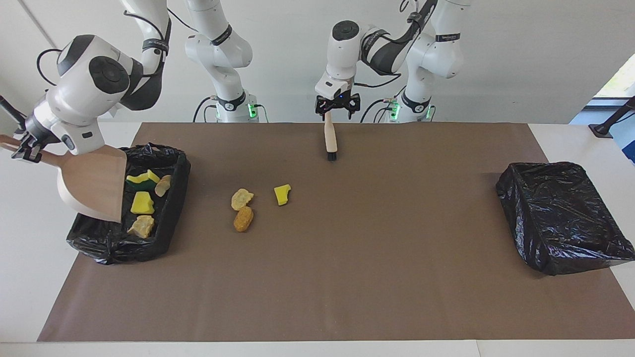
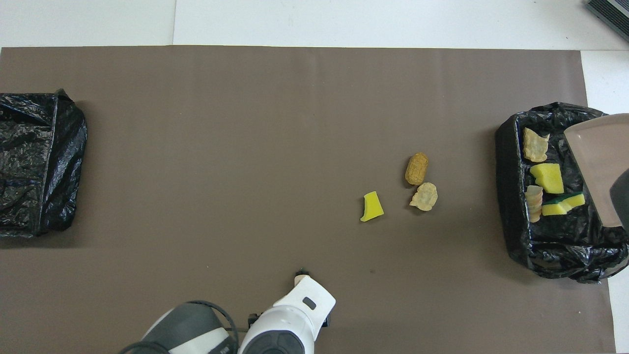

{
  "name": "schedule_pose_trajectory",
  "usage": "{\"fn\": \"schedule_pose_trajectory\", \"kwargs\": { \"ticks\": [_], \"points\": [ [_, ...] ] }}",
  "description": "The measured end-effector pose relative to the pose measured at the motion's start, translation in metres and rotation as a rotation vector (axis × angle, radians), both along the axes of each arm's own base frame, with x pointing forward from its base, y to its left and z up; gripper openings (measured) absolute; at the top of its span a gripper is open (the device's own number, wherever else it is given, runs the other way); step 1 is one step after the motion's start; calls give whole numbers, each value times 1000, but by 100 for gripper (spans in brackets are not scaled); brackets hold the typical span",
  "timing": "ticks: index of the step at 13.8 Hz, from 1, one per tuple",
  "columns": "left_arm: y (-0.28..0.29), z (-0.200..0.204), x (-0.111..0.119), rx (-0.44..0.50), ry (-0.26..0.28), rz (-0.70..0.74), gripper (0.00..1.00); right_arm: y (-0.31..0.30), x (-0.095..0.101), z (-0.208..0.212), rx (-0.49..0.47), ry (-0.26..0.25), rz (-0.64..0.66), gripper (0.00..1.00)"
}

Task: Sweep and dump trash in bin

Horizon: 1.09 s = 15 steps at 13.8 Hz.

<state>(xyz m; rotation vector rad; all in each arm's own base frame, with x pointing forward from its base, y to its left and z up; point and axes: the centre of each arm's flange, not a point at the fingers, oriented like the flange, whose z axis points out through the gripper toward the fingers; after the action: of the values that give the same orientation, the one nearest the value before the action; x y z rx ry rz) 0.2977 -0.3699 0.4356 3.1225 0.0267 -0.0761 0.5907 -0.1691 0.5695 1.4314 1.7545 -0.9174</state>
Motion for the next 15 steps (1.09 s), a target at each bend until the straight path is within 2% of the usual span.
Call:
{"fn": "schedule_pose_trajectory", "kwargs": {
  "ticks": [3,4,6,9,11,12,15],
  "points": [
    [65,53,88,-38,-46,-54,100,19,1,29,-13,-28,-29,32],
    [87,75,111,-49,-66,-75,100,32,1,39,4,-60,-58,32],
    [126,117,144,-58,-91,-95,100,65,-1,46,107,-164,-164,32],
    [171,166,171,-58,-108,-121,100,112,-3,32,335,-346,-372,32],
    [202,196,180,-53,-110,-145,100,136,-4,19,535,-442,-568,32],
    [215,209,184,-52,-110,-145,100,144,-4,15,603,-484,-667,32],
    [246,236,192,-48,-110,-111,100,184,-2,5,700,-604,-911,32]
  ]
}}
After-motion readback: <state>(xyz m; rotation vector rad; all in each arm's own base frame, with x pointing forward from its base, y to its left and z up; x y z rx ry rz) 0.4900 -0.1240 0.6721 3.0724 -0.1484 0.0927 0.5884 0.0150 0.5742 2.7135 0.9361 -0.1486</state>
